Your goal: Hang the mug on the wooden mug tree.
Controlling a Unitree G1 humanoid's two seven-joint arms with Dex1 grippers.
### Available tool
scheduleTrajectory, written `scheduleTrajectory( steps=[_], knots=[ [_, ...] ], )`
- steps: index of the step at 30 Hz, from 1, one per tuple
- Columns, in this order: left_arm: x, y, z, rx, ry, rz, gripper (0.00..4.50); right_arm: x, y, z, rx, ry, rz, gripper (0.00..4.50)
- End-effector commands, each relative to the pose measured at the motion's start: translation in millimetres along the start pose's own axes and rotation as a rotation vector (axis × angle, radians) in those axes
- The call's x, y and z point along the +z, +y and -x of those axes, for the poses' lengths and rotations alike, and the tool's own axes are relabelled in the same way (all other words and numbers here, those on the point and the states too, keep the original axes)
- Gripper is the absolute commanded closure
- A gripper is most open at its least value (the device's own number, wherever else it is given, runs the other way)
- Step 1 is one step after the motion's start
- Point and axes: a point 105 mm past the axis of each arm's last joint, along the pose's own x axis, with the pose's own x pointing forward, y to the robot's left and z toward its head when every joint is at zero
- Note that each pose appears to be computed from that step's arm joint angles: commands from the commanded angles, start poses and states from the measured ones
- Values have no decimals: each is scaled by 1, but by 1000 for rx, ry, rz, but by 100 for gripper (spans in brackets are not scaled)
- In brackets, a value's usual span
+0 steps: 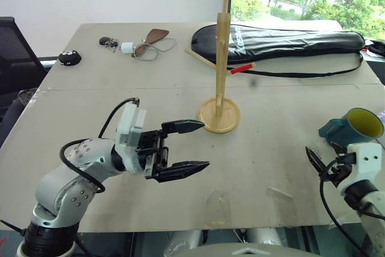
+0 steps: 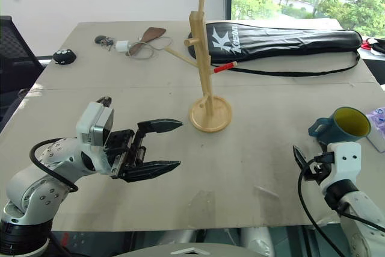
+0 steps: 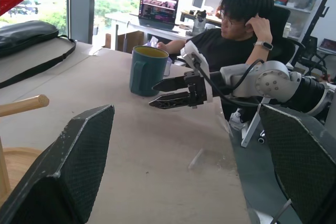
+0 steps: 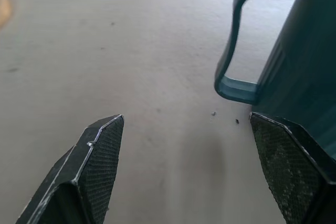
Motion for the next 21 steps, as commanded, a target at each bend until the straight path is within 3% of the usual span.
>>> scheduleTrajectory(
  steps=[1, 19, 21],
  knots=[
    [10, -8, 1, 0, -5, -41, 0, 11, 3, -6, -18, -77, 19, 68],
    [8, -36, 8, 27, 1, -49, 0, 31, 0, -35, -129, -189, 14, 68],
    [9, -37, 9, 30, 4, -52, 0, 31, -1, -37, -138, -186, 11, 154]
  ],
)
